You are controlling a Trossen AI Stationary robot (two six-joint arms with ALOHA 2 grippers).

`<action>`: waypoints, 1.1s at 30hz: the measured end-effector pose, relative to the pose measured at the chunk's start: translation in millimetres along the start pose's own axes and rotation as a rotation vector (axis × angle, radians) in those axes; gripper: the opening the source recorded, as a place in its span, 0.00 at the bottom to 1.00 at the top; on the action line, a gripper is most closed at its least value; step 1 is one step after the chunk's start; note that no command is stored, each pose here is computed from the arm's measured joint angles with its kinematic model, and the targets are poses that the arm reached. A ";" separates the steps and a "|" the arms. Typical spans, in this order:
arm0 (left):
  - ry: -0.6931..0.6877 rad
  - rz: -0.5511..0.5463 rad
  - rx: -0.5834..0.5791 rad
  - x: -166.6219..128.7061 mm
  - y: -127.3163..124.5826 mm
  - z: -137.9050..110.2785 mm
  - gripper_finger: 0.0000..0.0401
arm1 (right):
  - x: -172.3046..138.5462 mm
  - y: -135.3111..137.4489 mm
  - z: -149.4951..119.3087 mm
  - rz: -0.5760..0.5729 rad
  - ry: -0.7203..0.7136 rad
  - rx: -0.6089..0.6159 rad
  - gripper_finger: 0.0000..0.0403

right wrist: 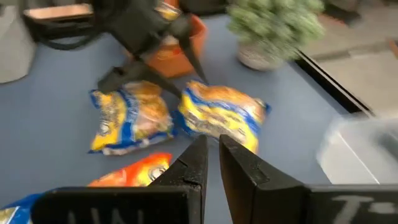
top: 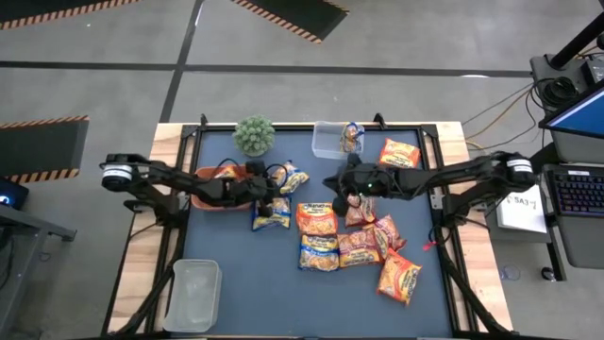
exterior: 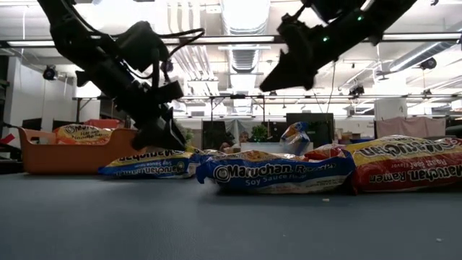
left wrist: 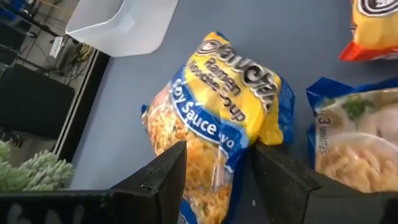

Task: Sort Maruchan noodles
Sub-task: Put the blue noodle pack into the transparent bin

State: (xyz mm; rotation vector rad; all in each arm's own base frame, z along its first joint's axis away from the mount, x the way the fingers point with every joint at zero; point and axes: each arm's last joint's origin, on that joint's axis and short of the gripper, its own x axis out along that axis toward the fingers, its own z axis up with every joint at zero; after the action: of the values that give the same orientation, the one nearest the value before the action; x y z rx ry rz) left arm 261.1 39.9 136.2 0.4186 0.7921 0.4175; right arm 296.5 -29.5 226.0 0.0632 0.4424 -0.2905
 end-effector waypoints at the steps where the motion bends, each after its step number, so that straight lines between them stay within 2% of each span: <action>1: 0.004 -0.001 0.002 1.0 -0.7 -0.7 0.40 | 4.3 1.8 -1.3 0.014 -0.008 -0.025 0.08; 5: 0.003 -0.001 0.002 5.3 -3.4 -1.8 0.38 | 20.5 5.6 -7.9 0.019 -0.030 -0.060 0.08; 11: -0.004 0.002 -0.002 7.6 -4.3 -1.6 0.30 | 42.3 8.9 -15.8 0.015 0.006 -0.029 0.09; 19: -0.046 0.017 -0.026 7.5 -2.2 2.9 0.03 | 80.2 17.7 -4.3 0.008 0.102 -0.106 0.25; 29: -0.149 0.056 -0.127 5.5 3.0 13.7 0.00 | 120.4 25.4 11.9 -0.044 0.198 -0.208 0.46; 31: -0.162 0.059 -0.148 5.2 3.5 14.9 0.00 | 126.4 25.2 13.0 -0.089 0.213 -0.209 0.49; 33: -0.176 0.063 -0.163 5.0 4.1 16.2 0.00 | 128.3 23.2 12.5 -0.180 0.234 -0.204 0.52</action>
State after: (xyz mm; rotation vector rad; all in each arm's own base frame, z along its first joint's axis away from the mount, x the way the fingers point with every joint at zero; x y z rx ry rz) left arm 275.6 42.6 145.6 0.3234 0.5707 0.4931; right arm 419.2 -42.7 182.0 -0.1445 0.7102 -0.4155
